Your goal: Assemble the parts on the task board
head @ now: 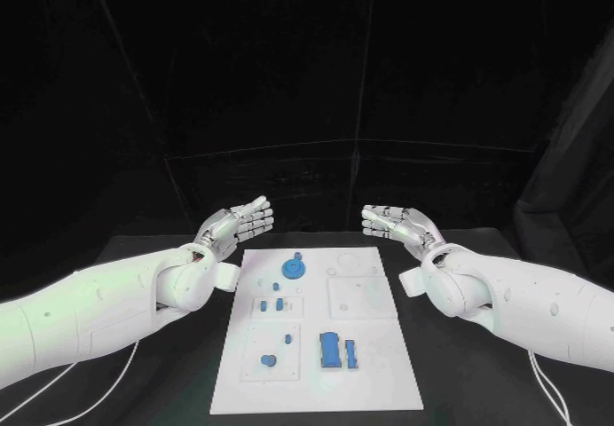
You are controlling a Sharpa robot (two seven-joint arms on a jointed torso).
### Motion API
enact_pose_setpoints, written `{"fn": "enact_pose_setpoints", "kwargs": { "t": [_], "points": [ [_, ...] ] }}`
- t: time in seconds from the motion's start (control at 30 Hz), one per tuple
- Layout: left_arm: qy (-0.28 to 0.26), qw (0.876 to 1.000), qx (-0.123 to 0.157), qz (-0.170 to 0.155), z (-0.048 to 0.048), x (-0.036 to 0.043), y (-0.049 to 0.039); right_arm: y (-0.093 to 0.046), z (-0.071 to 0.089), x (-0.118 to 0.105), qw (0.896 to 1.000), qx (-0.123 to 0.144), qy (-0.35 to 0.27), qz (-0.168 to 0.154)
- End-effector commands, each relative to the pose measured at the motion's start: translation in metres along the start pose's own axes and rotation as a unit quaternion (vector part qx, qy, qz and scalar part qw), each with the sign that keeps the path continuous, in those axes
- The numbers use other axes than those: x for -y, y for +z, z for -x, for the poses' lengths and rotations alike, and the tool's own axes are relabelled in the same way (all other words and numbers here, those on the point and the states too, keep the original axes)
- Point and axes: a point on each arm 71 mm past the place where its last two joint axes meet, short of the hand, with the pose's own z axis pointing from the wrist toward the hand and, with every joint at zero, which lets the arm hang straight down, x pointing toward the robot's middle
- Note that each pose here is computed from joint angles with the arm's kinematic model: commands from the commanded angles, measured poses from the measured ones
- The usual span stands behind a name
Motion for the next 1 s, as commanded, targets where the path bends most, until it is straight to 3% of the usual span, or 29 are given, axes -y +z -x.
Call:
{"fn": "enact_pose_setpoints", "kwargs": {
  "t": [0.03,0.27,0.5,0.7,1.0],
  "points": [
    [0.022,0.999,0.036,-0.008,-0.0062,-0.0019,-0.0047,-0.009,-0.005,-0.003,0.998,0.055,0.026,0.003],
    [0.036,0.996,0.086,-0.013,-0.0357,-0.0100,-0.0242,-0.038,-0.028,-0.006,0.990,0.115,0.077,-0.017],
    [0.047,0.991,0.125,-0.019,-0.0574,-0.0108,-0.0420,-0.052,-0.037,-0.008,0.985,0.140,0.095,-0.031],
    [0.052,0.989,0.140,-0.022,-0.0649,-0.0099,-0.0490,-0.053,-0.037,-0.008,0.985,0.141,0.096,-0.031],
    [0.052,0.988,0.141,-0.022,-0.0654,-0.0098,-0.0495,-0.053,-0.037,-0.008,0.985,0.141,0.096,-0.031]
  ]
}}
